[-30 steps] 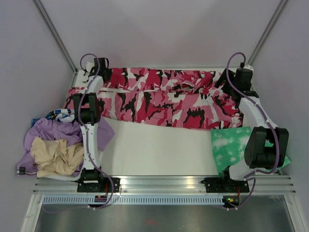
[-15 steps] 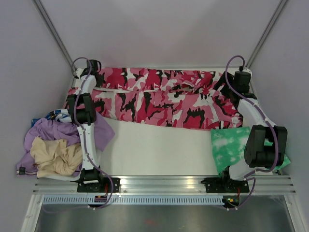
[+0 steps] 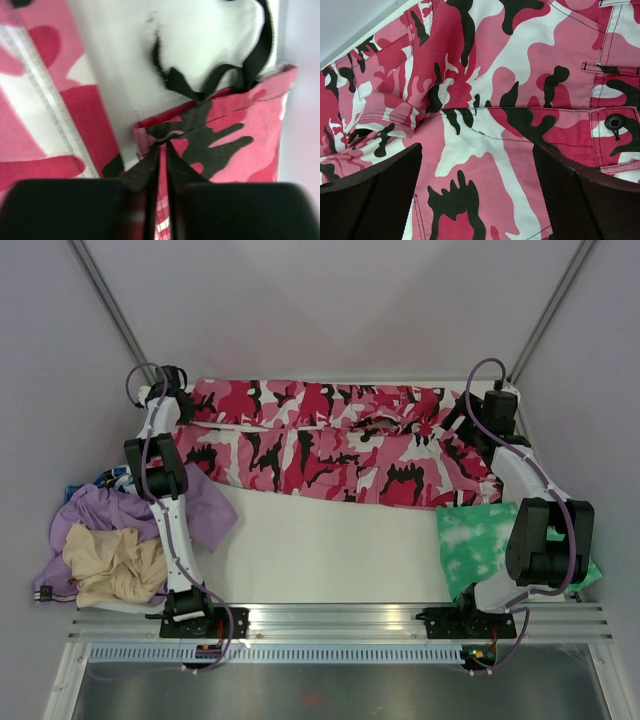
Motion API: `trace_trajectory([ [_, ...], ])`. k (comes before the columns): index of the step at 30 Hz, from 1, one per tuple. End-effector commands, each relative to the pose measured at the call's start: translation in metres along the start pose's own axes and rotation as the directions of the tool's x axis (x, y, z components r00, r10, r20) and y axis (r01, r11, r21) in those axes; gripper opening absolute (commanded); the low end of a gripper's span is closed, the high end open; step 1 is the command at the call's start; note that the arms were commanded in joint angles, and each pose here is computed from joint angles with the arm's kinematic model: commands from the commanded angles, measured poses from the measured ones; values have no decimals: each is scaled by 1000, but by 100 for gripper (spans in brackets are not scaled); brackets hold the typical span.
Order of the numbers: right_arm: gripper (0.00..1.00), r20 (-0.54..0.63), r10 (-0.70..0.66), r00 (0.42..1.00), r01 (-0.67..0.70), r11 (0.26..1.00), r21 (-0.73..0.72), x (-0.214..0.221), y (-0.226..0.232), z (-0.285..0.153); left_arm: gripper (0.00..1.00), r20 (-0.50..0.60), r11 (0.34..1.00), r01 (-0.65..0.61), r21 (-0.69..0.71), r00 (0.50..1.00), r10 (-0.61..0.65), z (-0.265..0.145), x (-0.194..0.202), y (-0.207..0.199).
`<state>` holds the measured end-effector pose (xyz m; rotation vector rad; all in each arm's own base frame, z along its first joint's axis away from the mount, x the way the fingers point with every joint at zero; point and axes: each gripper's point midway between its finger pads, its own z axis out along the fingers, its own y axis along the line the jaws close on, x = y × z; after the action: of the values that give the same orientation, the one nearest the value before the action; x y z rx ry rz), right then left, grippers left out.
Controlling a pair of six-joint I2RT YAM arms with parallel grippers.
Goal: Fold and stack the trousers
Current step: Flatten the trousers out
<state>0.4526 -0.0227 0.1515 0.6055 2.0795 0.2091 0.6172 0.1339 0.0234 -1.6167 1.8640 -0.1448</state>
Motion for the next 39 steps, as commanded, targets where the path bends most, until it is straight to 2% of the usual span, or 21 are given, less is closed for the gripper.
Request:
trace_trajectory([
  [1,98,27,11,1000,-11,1000,-9,-9,4,-5,18,-36,994,-109,-12,993,109,21,-3,23],
  [3,98,21,6,1000,-6,1000,-7,-8,3,-5,22,-37,984,-175,45,984,176,18,-7,13],
  [9,98,19,9,1000,-9,1000,-10,-7,4,-6,44,50,937,-334,101,942,331,-2,-34,-5],
  [10,98,16,12,1000,-12,1000,-12,-5,4,-5,49,58,919,-378,110,926,374,-5,-35,-7],
  [13,98,10,21,1000,-21,1000,-14,-3,4,-3,54,110,855,-473,213,881,460,-21,-40,-28],
  [17,98,-2,23,1000,-23,999,-37,-1,8,-4,55,189,775,-574,266,819,542,-37,-50,-46],
  [21,98,-4,19,1000,-19,999,-34,1,7,-4,55,273,694,-673,254,739,616,-51,-64,-55],
  [23,98,-6,18,1000,-18,999,-31,2,6,-4,55,298,678,-700,223,712,636,-52,-70,-54],
  [27,98,-12,17,1000,-18,999,-32,5,5,-4,56,333,602,-769,214,637,695,-51,-72,-56],
  [33,98,-6,17,1000,-17,999,-31,3,5,-5,55,285,513,-807,293,586,759,-34,-45,-48],
  [37,98,-1,5,1000,-5,1000,-23,1,4,-6,55,281,442,-803,400,567,774,-35,-30,-55],
  [39,98,-1,3,1000,-3,1000,-20,0,4,-7,55,264,445,-812,378,555,789,-25,-31,-48],
])
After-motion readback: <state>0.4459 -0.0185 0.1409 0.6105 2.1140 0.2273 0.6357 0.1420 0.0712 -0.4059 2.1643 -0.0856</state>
